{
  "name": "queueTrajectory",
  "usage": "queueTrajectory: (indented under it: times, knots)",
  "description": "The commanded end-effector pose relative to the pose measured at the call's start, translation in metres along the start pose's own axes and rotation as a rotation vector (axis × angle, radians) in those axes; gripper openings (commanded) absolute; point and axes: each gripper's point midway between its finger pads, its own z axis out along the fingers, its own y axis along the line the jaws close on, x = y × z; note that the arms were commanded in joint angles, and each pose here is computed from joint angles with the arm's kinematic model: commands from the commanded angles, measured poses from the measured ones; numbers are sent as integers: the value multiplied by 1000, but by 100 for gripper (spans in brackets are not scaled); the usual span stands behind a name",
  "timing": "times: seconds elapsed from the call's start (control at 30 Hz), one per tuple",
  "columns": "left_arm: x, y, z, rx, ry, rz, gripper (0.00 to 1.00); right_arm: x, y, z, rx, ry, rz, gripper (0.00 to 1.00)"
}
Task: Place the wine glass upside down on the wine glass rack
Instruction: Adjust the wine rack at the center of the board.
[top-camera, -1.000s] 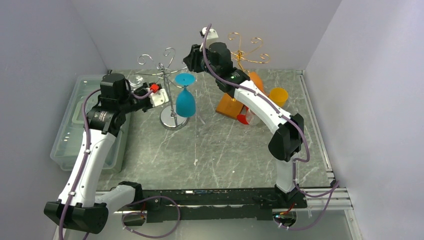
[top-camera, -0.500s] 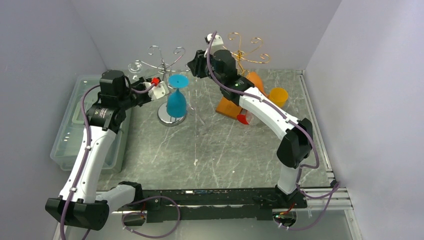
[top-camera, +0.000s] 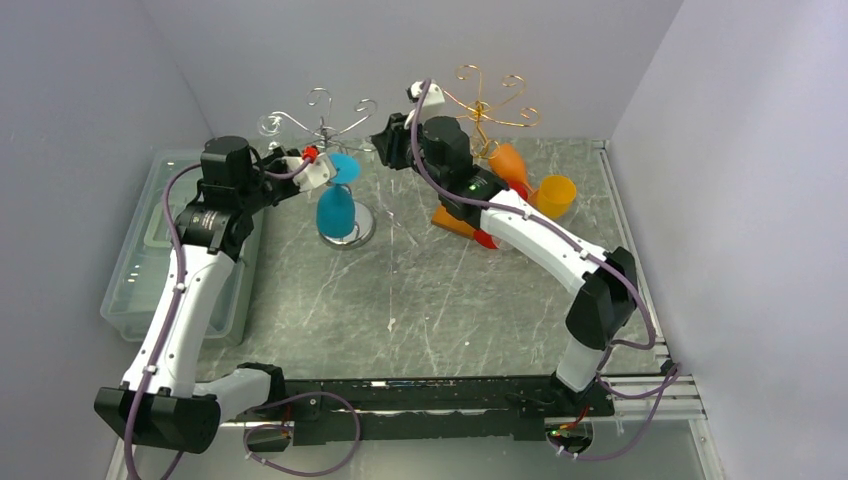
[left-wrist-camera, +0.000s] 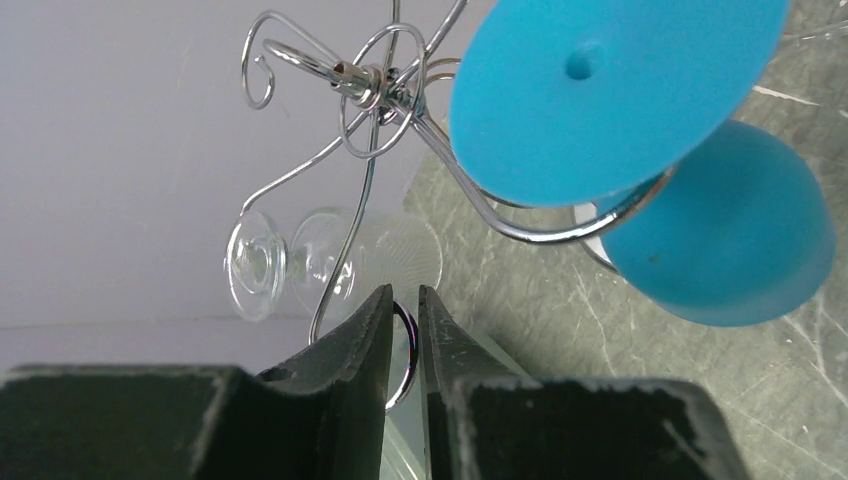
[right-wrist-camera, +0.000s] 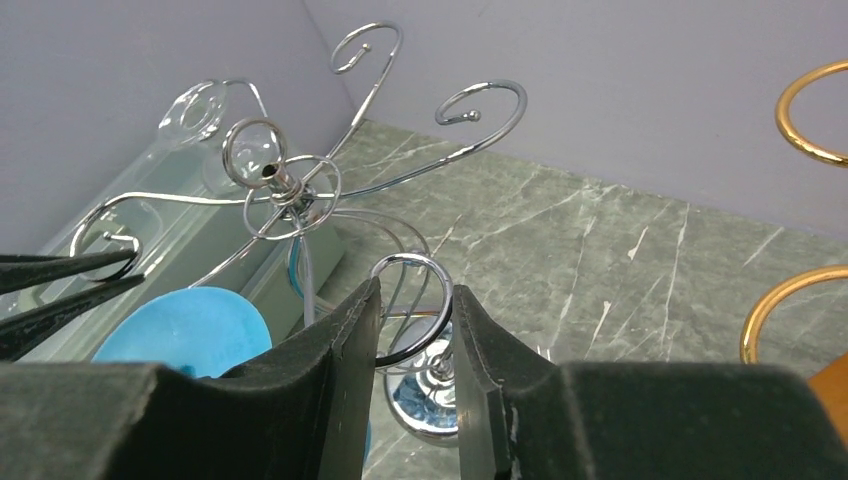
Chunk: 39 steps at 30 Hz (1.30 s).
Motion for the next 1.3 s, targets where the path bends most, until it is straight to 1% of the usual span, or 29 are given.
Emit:
queueTrajectory:
  times: [0.0, 0.2, 0.4, 0.53, 0.87, 1.0, 1.17, 1.27]
  knots:
    - [-18, 31, 6, -79, -67, 36, 20, 47, 35, -16, -107, 139, -7, 19]
    - [-14, 43, 12, -97, -70, 37, 20, 54, 43, -26, -113, 144, -5, 19]
    - [-16, 47, 18, -97, -91, 41, 21, 65, 47, -38, -110, 154, 0, 18]
    - [-17, 48, 22, -94, -98, 41, 24, 74, 51, -45, -114, 170, 5, 18]
    - [-19, 54, 28, -96, -107, 54, 27, 78, 44, -42, -72, 184, -8, 19]
    - [-22, 56, 33, -85, -118, 39, 29, 81, 36, -43, -43, 192, -6, 24]
    - [-29, 64, 39, -79, -136, 9, 30, 82, 30, -47, -22, 195, -7, 32]
    - [-35, 68, 36, -77, -145, -18, 33, 79, 25, -50, -5, 190, -17, 41]
